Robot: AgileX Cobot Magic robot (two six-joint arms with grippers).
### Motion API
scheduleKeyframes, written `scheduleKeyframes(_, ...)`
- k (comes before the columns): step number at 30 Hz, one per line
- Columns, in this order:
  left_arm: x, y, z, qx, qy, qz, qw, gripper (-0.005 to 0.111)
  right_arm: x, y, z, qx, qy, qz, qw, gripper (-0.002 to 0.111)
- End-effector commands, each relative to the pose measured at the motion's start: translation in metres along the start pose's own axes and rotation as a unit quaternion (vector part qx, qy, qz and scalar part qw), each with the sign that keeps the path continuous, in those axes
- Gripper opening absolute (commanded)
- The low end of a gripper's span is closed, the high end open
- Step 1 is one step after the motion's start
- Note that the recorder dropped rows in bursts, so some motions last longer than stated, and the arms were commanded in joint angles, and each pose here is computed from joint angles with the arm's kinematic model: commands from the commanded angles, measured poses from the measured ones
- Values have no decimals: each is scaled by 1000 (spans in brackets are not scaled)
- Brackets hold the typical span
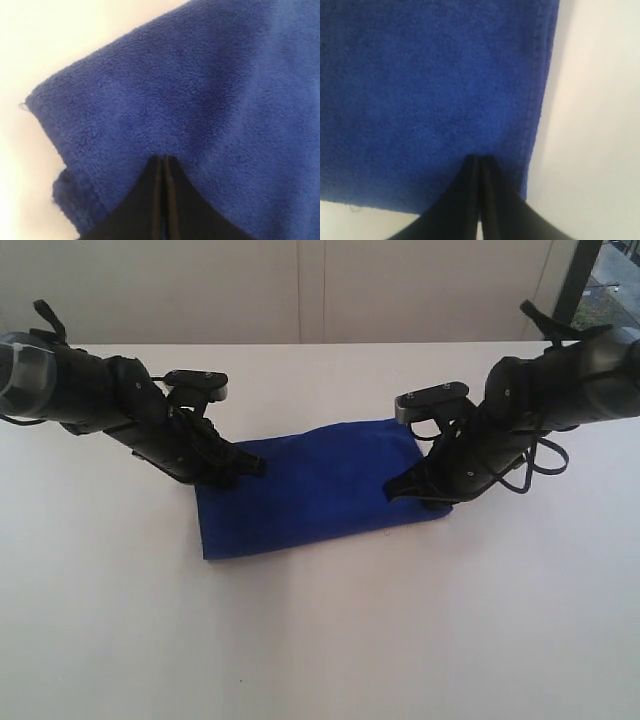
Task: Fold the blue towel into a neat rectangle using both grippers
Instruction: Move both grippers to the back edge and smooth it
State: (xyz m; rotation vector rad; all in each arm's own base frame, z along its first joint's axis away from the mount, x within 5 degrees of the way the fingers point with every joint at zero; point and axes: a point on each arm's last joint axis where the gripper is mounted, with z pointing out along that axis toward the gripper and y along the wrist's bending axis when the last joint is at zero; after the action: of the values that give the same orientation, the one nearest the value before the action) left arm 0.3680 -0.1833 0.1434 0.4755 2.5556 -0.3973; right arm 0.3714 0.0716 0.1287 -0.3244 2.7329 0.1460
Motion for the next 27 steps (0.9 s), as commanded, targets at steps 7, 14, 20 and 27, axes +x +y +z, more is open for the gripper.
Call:
scheduleKeyframes(7, -10, -2, -22, 4, -19, 19, 1000, 0, -2, 1, -15, 0, -3, -10, 1000, 0)
scheduleKeyframes(14, -21, -14, -67, 24, -38, 32, 998, 0, -15, 3, -52, 6, -67, -14, 998, 0)
scheduleKeyframes(20, -2, -23, -65, 71, 44, 8, 997, 0, -14, 1, -43, 8, -63, -11, 998, 0)
scheduleKeyframes(27, 25, -36, -56, 79, 93, 41, 992, 0, -7, 0, -20, 5, -27, -9, 1000, 0)
